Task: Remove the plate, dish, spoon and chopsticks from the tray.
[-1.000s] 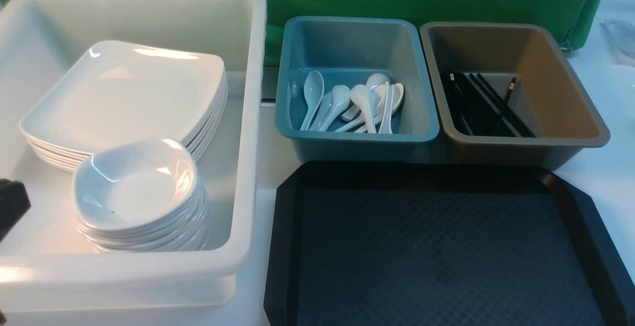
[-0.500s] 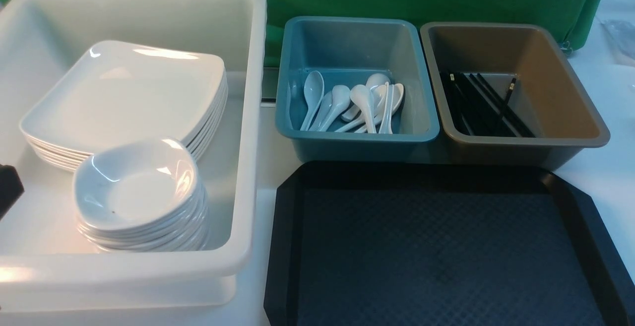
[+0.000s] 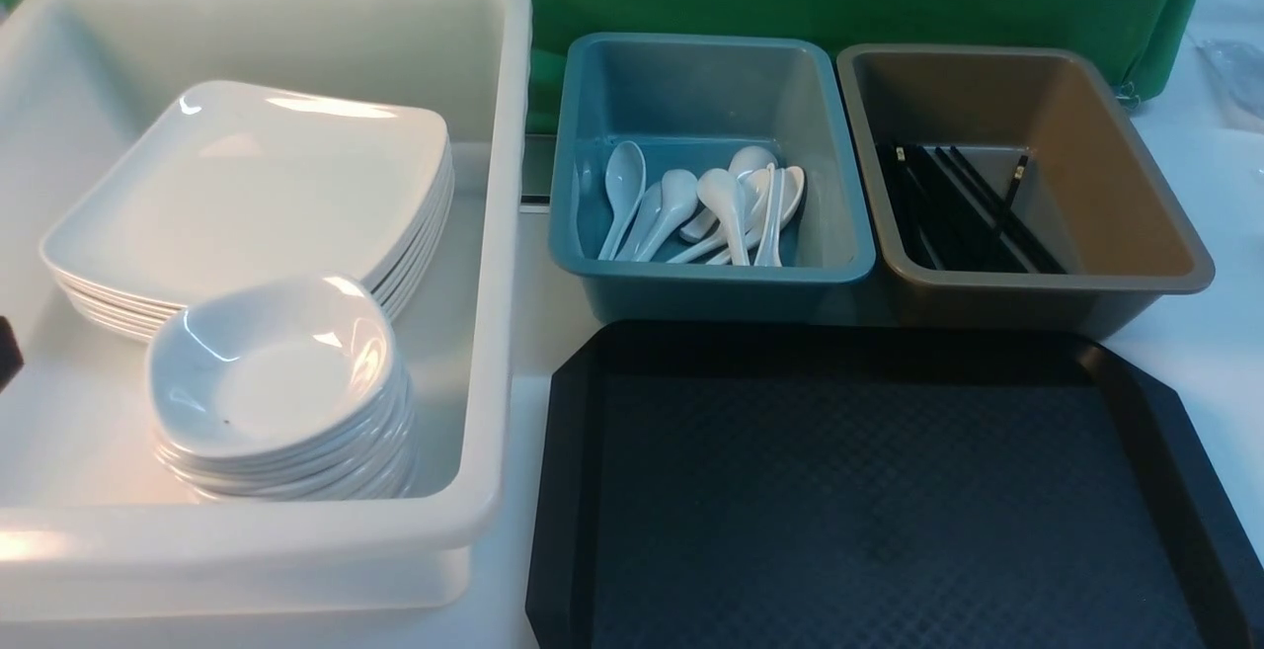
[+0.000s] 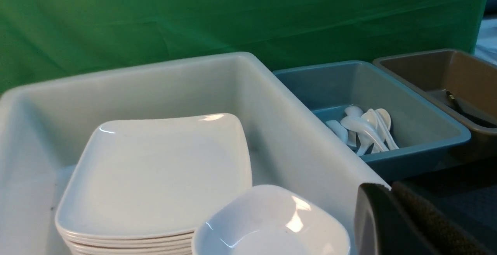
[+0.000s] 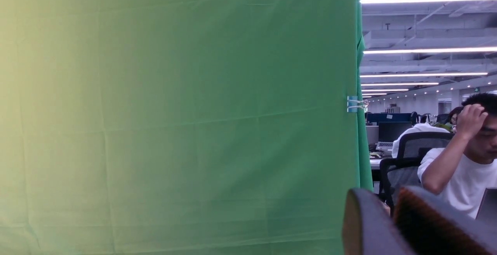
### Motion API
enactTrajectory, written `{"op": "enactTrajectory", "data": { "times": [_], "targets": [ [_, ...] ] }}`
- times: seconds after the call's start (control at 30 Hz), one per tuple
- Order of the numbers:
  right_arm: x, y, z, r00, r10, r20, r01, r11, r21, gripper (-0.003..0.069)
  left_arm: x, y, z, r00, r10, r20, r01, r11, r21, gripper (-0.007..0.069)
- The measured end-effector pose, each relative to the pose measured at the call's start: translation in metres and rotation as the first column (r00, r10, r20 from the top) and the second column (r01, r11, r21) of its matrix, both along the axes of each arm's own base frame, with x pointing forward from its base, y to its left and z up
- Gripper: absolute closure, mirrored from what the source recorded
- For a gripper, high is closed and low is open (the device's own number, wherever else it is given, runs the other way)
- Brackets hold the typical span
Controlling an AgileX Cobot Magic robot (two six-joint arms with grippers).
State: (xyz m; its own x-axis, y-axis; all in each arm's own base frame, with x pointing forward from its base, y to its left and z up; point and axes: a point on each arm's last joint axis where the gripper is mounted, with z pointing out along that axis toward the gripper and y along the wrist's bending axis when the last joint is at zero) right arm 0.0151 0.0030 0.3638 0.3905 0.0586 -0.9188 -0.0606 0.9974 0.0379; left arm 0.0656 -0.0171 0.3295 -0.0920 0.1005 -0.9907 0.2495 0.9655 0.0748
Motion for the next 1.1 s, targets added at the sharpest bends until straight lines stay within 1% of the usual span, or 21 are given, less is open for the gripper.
{"op": "enactTrajectory", "data": {
  "times": [0.07, 0.1, 0.2, 0.23, 0.3, 0.4, 0.53, 0.57, 0.63, 0.67, 0.77, 0.9, 1.1],
  "targets": [
    [0.0, 0.0, 0.0, 1.0, 0.0, 0.0, 0.0, 1.0, 0.0, 0.0494, -0.001, 0.001, -0.001, 1.0, 0.007, 0.028, -0.008, 1.0, 0.013, 0.061],
    [0.0, 0.0, 0.0, 1.0, 0.0, 0.0, 0.0, 1.0, 0.0, 0.0494, -0.003, 0.003, -0.004, 0.997, 0.02, 0.077, -0.022, 0.999, 0.028, 0.061],
    [0.0, 0.0, 0.0, 1.0, 0.0, 0.0, 0.0, 1.0, 0.0, 0.0489, -0.006, 0.006, -0.019, 0.986, 0.055, 0.157, -0.061, 0.998, 0.034, 0.061],
    [0.0, 0.0, 0.0, 1.0, 0.0, 0.0, 0.0, 1.0, 0.0, 0.0489, -0.007, 0.006, -0.019, 0.985, 0.059, 0.162, -0.065, 0.997, 0.034, 0.061],
    [0.0, 0.0, 0.0, 1.0, 0.0, 0.0, 0.0, 1.0, 0.0, 0.0482, -0.008, 0.011, -0.041, 0.97, 0.133, 0.203, -0.142, 0.989, 0.029, 0.061],
    [0.0, 0.0, 0.0, 1.0, 0.0, 0.0, 0.0, 1.0, 0.0, 0.0476, -0.008, 0.016, -0.068, 0.956, 0.219, 0.195, -0.225, 0.974, 0.012, 0.061],
    [0.0, 0.0, 0.0, 1.0, 0.0, 0.0, 0.0, 1.0, 0.0, 0.0466, -0.009, 0.02, -0.1, 0.943, 0.287, 0.167, -0.293, 0.956, 0.017, 0.061],
    [0.0, 0.0, 0.0, 1.0, 0.0, 0.0, 0.0, 1.0, 0.0, 0.0466, -0.009, 0.02, -0.102, 0.943, 0.288, 0.165, -0.295, 0.955, 0.017, 0.061],
    [0.0, 0.0, 0.0, 1.0, 0.0, 0.0, 0.0, 1.0, 0.0, 0.0461, -0.009, 0.02, -0.121, 0.947, 0.291, 0.136, -0.296, 0.955, 0.021, 0.061],
    [0.0, 0.0, 0.0, 1.0, 0.0, 0.0, 0.0, 1.0, 0.0, 0.0459, -0.009, 0.02, -0.124, 0.948, 0.291, 0.129, -0.296, 0.955, 0.021, 0.061],
    [0.0, 0.0, 0.0, 1.0, 0.0, 0.002, 0.0, 1.0, 0.0, 0.0456, -0.009, 0.02, -0.127, 0.952, 0.29, 0.1, -0.294, 0.956, 0.02, 0.061],
    [0.0, 0.0, 0.0, 1.0, 0.0, 0.001, 0.0, 1.0, 0.0, 0.0445, -0.01, 0.02, -0.137, 0.958, 0.286, -0.003, -0.286, 0.957, 0.038, 0.0609],
    [0.0, 0.0, 0.0, 1.0, 0.0, 0.001, 0.0, 1.0, 0.0, 0.0431, -0.01, 0.02, -0.138, 0.958, 0.286, -0.017, -0.285, 0.958, 0.042, 0.0609]
  ]
}}
